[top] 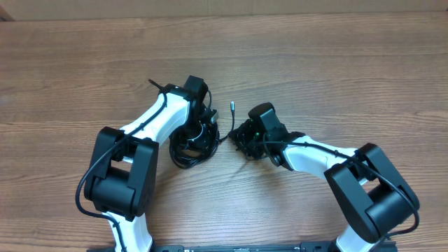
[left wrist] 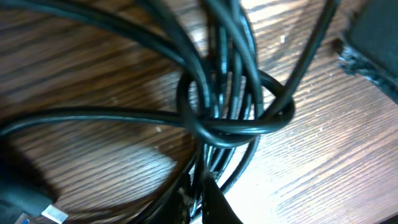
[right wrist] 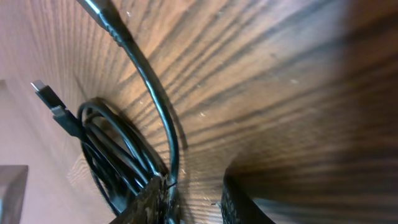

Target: Untangle cables

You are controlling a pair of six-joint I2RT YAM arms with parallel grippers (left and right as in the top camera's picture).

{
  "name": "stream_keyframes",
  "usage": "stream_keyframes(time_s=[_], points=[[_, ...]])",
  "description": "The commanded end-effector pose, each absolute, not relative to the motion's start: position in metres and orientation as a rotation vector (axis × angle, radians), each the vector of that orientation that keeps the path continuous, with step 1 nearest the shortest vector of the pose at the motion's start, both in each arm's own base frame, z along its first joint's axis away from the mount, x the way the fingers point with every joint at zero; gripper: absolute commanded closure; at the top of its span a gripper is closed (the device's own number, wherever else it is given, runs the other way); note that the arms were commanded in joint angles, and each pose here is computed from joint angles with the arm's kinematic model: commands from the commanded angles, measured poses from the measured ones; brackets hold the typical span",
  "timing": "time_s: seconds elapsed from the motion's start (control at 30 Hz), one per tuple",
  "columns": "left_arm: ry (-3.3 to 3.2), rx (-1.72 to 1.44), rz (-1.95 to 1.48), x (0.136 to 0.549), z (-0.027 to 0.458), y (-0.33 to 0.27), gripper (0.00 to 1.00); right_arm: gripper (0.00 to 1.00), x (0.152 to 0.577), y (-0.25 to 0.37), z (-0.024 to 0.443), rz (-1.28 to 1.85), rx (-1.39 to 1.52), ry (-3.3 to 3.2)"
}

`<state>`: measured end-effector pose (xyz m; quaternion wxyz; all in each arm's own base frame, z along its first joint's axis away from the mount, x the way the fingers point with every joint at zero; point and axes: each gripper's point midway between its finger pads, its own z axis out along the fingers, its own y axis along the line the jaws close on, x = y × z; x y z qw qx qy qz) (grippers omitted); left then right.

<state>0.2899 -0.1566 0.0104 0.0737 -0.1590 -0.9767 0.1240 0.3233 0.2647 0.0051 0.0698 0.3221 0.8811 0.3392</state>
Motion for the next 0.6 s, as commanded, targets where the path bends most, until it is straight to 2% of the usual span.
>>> stream_keyframes(time_s=[0.0,0.27,0.57], points=[[-2.91,-0.585,0.359,0.284,0.008,-0.161,0.93,0.73,0.323,0.263,-0.007,0.989,1.004,2.653],[-2.901,-0.661,0.365,0.281,0.005,-0.166,0.93,0.72,0.327,0.266,-0.004,1.015,0.989,2.635],[-2.84,-0.794,0.519,0.267,-0.002,-0.179,0.93,0.72,0.334,0.259,-0.005,0.96,1.005,2.592]])
